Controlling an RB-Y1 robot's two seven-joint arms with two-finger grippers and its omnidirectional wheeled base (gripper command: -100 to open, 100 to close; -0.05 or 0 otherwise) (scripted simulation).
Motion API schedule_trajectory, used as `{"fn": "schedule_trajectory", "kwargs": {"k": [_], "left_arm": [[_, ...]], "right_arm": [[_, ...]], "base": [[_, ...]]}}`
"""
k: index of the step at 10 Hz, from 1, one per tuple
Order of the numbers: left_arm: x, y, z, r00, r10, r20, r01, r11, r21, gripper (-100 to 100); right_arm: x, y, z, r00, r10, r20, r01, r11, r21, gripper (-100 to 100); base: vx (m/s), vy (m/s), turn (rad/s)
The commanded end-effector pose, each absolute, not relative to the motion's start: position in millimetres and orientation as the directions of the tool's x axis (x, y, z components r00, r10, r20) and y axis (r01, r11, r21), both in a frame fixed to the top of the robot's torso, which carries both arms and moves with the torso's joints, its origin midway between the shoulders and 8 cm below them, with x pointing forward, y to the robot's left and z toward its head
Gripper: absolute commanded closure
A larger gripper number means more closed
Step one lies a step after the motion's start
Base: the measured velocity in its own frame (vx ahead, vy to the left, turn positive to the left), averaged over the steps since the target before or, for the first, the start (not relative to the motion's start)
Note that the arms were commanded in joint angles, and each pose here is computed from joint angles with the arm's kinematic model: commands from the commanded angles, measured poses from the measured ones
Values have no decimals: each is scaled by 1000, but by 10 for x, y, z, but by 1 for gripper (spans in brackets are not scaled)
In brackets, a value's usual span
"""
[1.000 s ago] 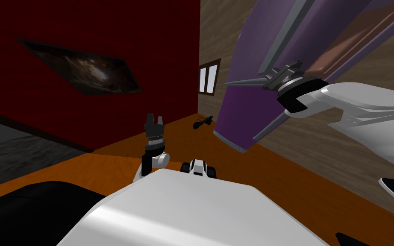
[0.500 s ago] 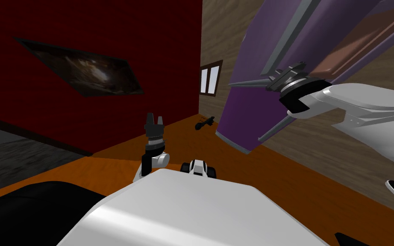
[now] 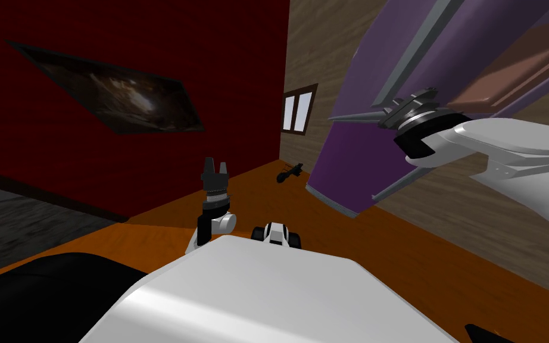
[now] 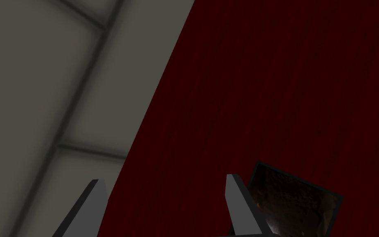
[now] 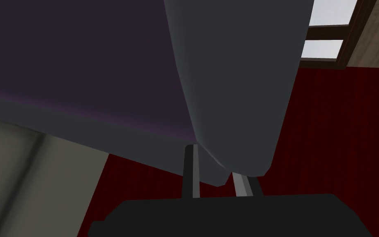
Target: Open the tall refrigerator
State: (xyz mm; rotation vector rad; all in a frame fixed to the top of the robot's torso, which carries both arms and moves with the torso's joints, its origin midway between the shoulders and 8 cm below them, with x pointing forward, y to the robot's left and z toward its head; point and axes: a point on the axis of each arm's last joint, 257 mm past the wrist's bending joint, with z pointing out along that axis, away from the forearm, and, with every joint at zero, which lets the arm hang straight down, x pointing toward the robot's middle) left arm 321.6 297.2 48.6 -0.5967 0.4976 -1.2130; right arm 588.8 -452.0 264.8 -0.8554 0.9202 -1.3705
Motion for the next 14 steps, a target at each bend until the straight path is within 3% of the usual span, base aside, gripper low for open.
{"fn": "schedule_trajectory", "kwargs": {"k": [1, 4, 5, 13, 14], "left_arm": [[3216, 2972, 487, 279, -959, -39, 710, 234, -664, 0], [3216, 2972, 487, 279, -959, -39, 711, 234, -664, 0], [3216, 2972, 487, 279, -959, -39, 710, 234, -664, 0], [3216, 2972, 487, 279, -959, -40, 710, 234, -664, 0], [3216, 2972, 487, 279, -959, -40, 710, 234, -664, 0]], "right_arm": [[5859, -4801, 2735, -80, -996, -43, 429, 4, -903, 100], [5813, -5090, 2753, -155, -987, -42, 432, -30, -902, 100], [5825, -5041, 2765, -129, -991, -38, 413, -19, -911, -100], [5649, -5228, 3070, -135, -990, -40, 406, -19, -914, -100], [5646, -5230, 3068, -135, -990, -40, 405, -18, -914, 0]], "base": [[92, 268, -11], [64, 285, -14], [40, 159, -14], [20, 5, -8], [-14, 3, -24]]}}
